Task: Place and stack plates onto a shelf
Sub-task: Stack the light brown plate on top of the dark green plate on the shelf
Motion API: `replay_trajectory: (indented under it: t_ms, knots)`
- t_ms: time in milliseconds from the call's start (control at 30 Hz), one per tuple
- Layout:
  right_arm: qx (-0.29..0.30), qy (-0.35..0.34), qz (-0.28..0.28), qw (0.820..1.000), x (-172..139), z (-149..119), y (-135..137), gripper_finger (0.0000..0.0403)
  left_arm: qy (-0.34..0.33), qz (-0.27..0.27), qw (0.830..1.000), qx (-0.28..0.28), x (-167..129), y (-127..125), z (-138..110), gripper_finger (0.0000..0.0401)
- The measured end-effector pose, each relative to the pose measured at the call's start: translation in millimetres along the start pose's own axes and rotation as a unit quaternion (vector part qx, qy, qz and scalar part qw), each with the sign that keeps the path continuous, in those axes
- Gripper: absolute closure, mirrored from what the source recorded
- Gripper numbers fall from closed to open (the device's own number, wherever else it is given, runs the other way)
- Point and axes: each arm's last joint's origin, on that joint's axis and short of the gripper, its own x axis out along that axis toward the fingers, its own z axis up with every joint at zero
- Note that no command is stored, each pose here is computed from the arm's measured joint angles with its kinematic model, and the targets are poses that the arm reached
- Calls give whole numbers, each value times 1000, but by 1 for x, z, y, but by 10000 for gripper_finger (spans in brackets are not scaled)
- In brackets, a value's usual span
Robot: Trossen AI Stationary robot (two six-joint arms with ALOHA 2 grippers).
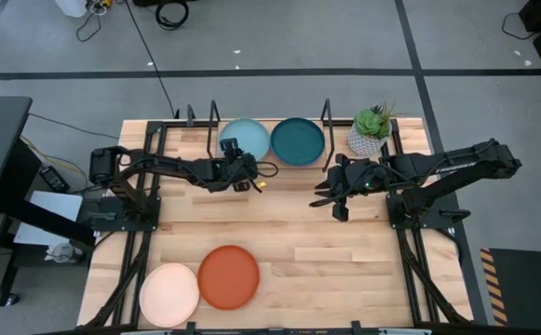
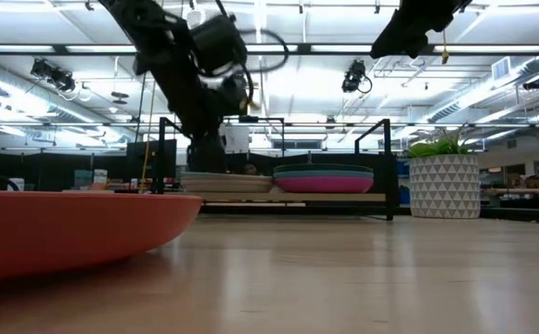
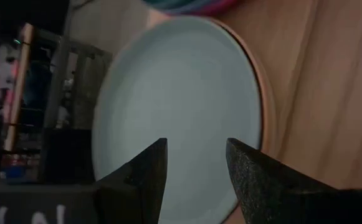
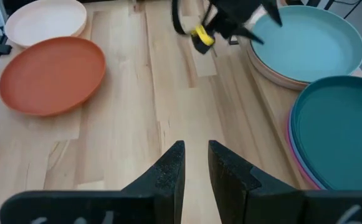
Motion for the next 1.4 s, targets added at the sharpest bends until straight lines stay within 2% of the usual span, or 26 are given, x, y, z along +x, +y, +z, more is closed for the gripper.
replay_trajectory:
  t_ms: [133,233,300,400,467,533,633,733,933,1067,1167,1400]
  knots:
    - [0,0,0,1000,0,0,0,326,-44,-1,999,-14,-26,13,7,230]
    - [-9,3,0,1000,0,-1,0,326,-91,-97,991,-28,-49,19,7,230]
    - [-16,0,0,1000,2,-2,0,326,-113,-203,971,-55,-61,18,5,230]
    - [-35,0,1,999,8,-9,0,326,-100,-348,926,-104,-76,11,1,230]
    - [-43,-4,2,999,12,-13,0,326,-73,-410,901,-120,-85,1,-2,230]
    - [-52,-10,2,999,16,-17,1,326,-43,-441,888,-119,-94,-10,-5,230]
    - [-62,-15,4,998,20,-21,1,326,-5,-463,880,-105,-110,-30,-11,230]
    - [-72,-9,5,997,23,-26,1,326,29,-478,870,-115,-127,-46,-16,230]
    - [-102,-20,5,995,24,-26,1,326,106,-493,843,-187,-162,-69,-28,230]
    - [-130,-32,5,991,24,-23,1,326,147,-498,830,-201,-187,-87,-40,230]
    - [-152,-45,4,987,24,-21,2,326,185,-484,829,-209,-204,-95,-54,230]
    - [-178,-72,3,981,23,-16,2,326,259,-402,856,-197,-229,-116,-92,230]
